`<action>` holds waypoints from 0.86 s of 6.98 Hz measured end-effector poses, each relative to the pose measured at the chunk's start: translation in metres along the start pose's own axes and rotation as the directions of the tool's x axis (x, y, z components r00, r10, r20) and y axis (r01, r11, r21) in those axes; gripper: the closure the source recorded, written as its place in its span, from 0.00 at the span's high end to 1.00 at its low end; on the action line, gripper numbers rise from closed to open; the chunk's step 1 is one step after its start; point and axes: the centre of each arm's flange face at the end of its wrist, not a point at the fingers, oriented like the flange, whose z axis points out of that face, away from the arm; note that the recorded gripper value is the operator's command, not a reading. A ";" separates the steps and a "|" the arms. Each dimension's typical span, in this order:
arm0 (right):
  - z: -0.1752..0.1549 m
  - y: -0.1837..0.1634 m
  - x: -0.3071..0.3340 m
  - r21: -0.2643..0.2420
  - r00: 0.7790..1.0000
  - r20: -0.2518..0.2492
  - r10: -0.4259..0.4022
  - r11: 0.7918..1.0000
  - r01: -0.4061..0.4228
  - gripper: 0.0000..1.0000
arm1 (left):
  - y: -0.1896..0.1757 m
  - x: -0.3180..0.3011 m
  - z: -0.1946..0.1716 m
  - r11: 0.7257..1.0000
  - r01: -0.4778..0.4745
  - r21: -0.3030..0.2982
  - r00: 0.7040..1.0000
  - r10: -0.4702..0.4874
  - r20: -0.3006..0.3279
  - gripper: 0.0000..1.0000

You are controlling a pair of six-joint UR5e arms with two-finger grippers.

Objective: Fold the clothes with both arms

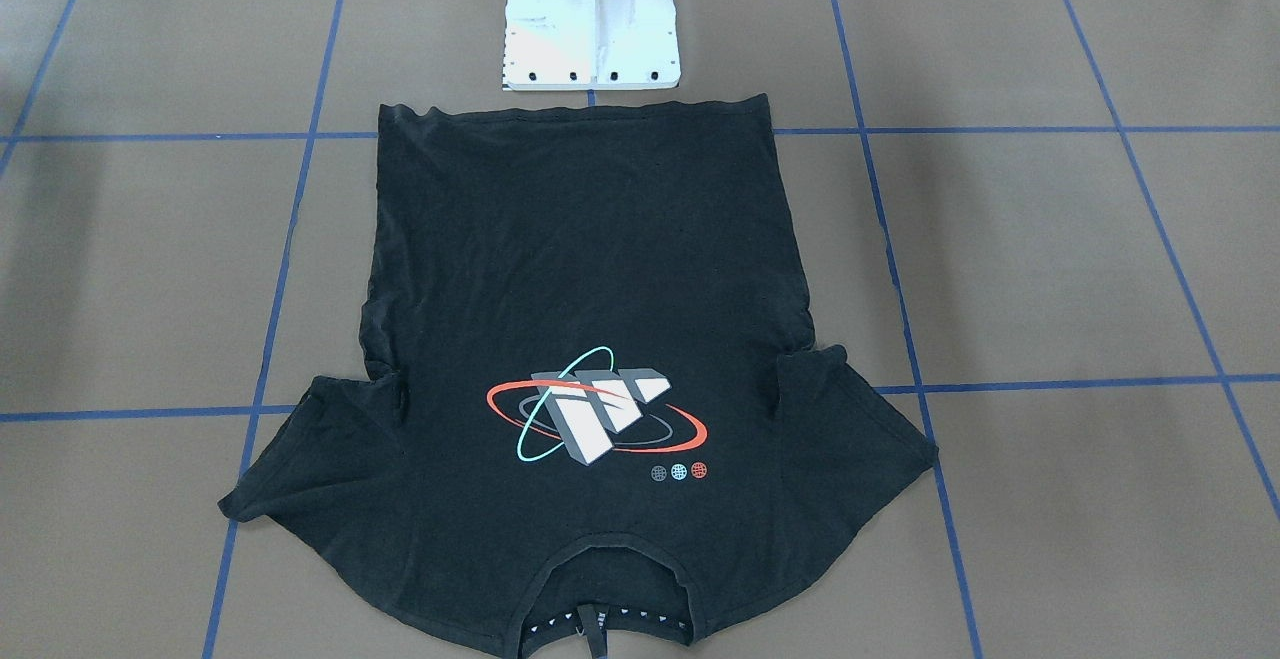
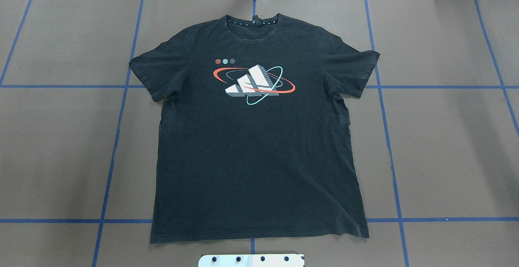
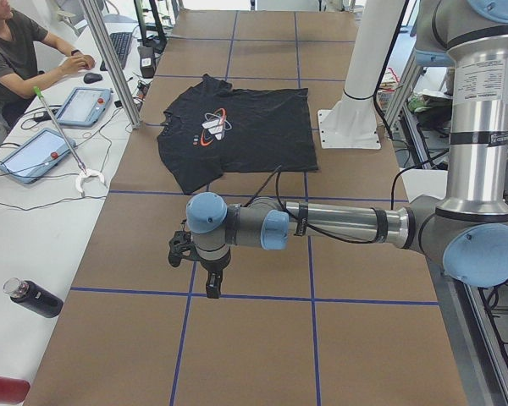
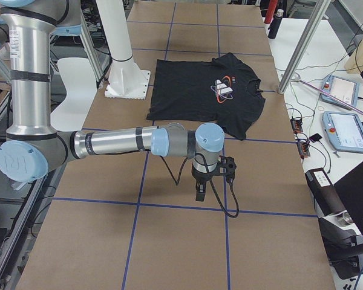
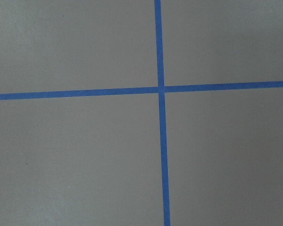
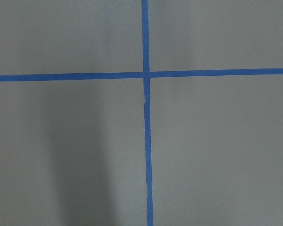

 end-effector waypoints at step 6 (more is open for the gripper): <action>-0.024 -0.047 -0.062 0.057 0.992 -0.004 -0.127 0.990 0.127 1.00 | -0.068 0.053 -0.043 0.991 -0.099 0.092 0.995 0.100 -0.007 1.00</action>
